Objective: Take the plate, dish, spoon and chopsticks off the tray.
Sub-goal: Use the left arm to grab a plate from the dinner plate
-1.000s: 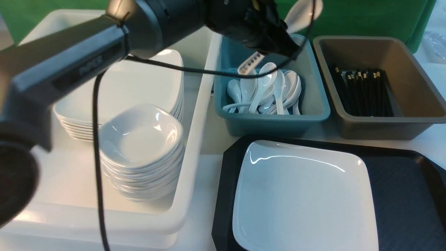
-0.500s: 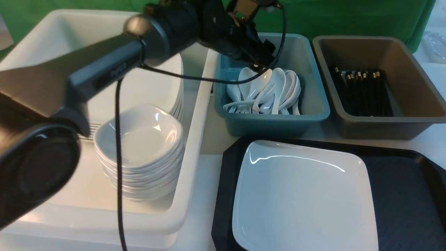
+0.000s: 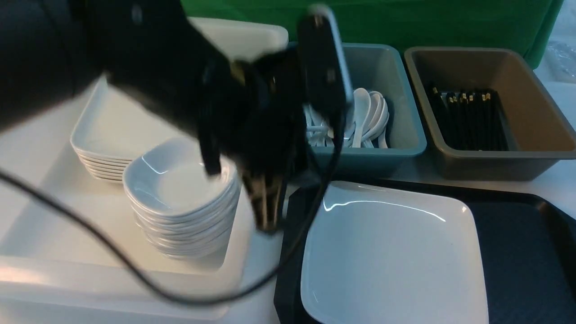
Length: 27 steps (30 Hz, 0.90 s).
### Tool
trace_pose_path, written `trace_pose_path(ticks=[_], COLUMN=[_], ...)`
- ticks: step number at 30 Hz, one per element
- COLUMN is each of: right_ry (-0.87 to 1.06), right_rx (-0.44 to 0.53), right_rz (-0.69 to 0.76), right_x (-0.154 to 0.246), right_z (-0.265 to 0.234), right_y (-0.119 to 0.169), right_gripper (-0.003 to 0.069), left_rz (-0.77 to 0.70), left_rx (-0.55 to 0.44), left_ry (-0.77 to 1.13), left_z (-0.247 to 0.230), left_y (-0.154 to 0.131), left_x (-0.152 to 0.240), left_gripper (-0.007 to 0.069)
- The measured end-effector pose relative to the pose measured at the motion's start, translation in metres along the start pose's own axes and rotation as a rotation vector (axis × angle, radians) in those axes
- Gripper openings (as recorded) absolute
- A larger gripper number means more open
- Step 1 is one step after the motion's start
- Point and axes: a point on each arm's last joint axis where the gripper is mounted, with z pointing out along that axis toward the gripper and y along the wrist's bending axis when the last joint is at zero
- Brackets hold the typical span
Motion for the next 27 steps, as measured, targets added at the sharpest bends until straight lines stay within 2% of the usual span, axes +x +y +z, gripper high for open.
trace_pose_path(ticks=[1, 5, 7, 12, 15, 21, 27], right_ry=[-0.009, -0.027, -0.026, -0.019, -0.015, -0.014, -0.013], right_rx=[-0.004, -0.013, -0.015, -0.032, -0.040, -0.043, -0.044], right_rz=[-0.004, 0.000, 0.002, 0.012, 0.016, 0.018, 0.019], right_x=[-0.001, -0.002, -0.002, -0.002, -0.001, -0.001, -0.001], right_z=[0.000, 0.000, 0.000, 0.000, 0.000, 0.000, 0.000], right_y=[0.000, 0.001, 0.001, 0.003, 0.004, 0.004, 0.004], right_gripper=[0.0164, 0.0164, 0.0165, 0.0165, 0.0165, 0.0165, 0.0165], left_rz=[0.133, 0.347, 0.393, 0.443, 0.475, 0.544, 0.569], left_rx=[0.041, 0.057, 0.049, 0.040, 0.074, 0.107, 0.094], left_ry=[0.011, 0.020, 0.022, 0.046, 0.088, 0.156, 0.194], left_z=[0.018, 0.052, 0.063, 0.093, 0.107, 0.126, 0.139], left_y=[-0.032, -0.077, -0.086, -0.089, -0.091, -0.093, -0.092], left_x=[0.010, 0.024, 0.026, 0.030, 0.037, 0.048, 0.055], left_gripper=[0.0029, 0.0113, 0.0167, 0.0340, 0.0384, 0.0402, 0.0402])
